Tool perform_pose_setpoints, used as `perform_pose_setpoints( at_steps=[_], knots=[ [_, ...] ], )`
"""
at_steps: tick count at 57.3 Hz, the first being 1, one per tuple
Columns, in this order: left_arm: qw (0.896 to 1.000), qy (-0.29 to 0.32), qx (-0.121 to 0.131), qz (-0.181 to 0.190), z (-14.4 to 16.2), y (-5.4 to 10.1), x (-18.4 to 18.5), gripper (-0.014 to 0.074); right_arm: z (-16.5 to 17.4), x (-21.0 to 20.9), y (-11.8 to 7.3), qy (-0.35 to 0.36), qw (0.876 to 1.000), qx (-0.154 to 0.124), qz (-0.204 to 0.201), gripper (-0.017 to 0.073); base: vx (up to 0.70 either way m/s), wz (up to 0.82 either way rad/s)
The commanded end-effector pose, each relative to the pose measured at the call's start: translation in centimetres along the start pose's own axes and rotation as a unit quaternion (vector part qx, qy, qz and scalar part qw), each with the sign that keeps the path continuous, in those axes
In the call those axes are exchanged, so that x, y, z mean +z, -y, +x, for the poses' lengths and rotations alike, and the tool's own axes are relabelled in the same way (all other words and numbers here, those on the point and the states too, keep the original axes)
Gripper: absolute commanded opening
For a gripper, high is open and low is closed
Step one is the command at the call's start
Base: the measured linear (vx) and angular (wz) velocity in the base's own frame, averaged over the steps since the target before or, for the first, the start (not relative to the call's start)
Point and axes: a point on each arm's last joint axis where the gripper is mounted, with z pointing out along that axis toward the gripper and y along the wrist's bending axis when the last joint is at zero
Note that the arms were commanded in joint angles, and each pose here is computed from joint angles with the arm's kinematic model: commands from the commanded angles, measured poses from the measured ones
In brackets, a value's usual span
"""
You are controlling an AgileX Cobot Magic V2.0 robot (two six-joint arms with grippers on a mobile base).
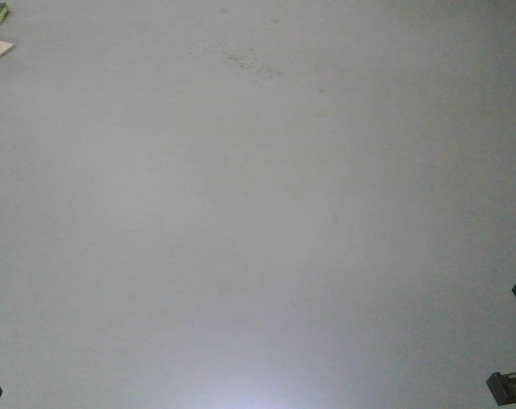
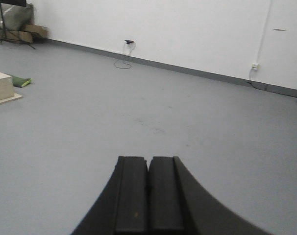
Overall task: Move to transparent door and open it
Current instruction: 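Drive the base across the grey floor toward the glass sliding door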
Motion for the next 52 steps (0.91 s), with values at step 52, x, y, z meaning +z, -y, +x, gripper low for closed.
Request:
perform_pose_setpoints(
  at_steps=[52],
  knots=[
    [0.999,0.045,-0.002,-0.001,-0.57,-0.04,-0.07,0.0076,-0.64,-0.1,0.08,0.044,0.999,-0.004,0.006,0.0001,0.51,0.4]
  ],
)
